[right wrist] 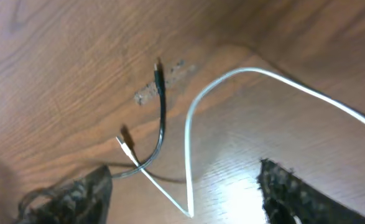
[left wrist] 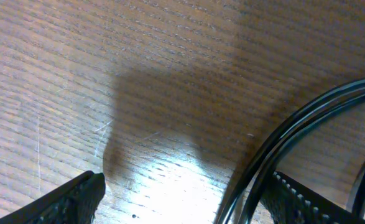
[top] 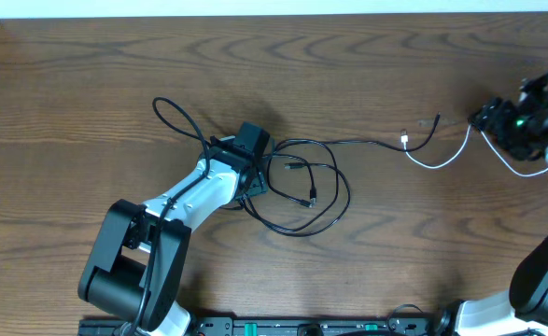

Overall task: Untangle cables
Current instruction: 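Drag the white cable to the far right edge with the right gripper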

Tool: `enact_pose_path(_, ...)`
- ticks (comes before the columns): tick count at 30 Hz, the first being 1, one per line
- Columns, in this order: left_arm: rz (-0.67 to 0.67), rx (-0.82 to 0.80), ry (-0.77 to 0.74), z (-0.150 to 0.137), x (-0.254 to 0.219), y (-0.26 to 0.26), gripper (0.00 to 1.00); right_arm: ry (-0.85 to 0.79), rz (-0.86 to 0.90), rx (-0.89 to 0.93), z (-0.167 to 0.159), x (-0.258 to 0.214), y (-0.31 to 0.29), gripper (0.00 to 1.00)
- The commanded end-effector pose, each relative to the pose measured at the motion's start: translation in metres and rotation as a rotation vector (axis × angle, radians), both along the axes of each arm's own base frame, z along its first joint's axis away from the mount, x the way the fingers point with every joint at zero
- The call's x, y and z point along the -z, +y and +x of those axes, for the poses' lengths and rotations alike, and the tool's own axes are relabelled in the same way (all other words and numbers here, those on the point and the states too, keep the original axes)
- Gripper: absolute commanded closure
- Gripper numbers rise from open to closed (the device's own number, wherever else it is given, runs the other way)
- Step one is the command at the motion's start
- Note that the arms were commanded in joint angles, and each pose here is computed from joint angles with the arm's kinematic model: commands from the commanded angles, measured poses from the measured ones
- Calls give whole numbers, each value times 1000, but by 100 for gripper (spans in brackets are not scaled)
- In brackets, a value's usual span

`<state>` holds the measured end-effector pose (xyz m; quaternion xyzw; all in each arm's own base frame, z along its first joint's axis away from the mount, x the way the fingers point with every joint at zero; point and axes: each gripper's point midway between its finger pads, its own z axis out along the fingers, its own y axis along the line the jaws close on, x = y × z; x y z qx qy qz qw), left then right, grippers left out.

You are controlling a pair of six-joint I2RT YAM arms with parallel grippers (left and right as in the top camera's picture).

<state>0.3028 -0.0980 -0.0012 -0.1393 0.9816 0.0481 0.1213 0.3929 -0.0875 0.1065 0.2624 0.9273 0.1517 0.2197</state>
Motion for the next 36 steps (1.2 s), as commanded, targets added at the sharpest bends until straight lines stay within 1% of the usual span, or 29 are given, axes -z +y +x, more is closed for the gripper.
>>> enact_pose_path(1, 23, 9, 91, -20, 23, 7, 14, -1, 7, -42, -1, 20, 16, 32)
enact_pose_path(9, 23, 9, 91, -20, 23, 7, 14, -30, -1, -53, -5, 49, 26, 55)
enact_pose_path(11, 23, 9, 91, -20, 23, 7, 14, -23, -11, -47, -7, 51, 24, 67)
enact_pose_path(12, 23, 9, 91, -20, 23, 7, 14, -20, -17, -44, -7, 52, 23, 78)
enact_pose_path(14, 23, 9, 91, -20, 23, 7, 14, -23, -20, -42, -6, 51, 22, 93)
enact_pose_path(15, 23, 9, 91, -20, 23, 7, 14, -32, -21, -39, -4, 50, 22, 99)
enact_pose_path(18, 23, 9, 91, -20, 23, 7, 14, -74, -31, -39, 5, 43, 19, 99)
enact_pose_path(21, 23, 9, 92, -21, 23, 7, 14, -120, -41, -29, 15, 25, 11, 99)
enact_pose_path(26, 23, 9, 91, -20, 23, 7, 14, -245, -6, -19, 36, -48, -8, 99)
enact_pose_path(31, 23, 9, 91, -20, 23, 7, 14, -343, -58, 39, 45, -124, -43, 99)
enact_pose_path(34, 23, 9, 90, -20, 23, 7, 15, -371, -78, 70, 43, -151, -59, 99)
enact_pose_path(36, 23, 9, 90, -20, 23, 7, 14, -368, -87, 78, 39, -155, -65, 99)
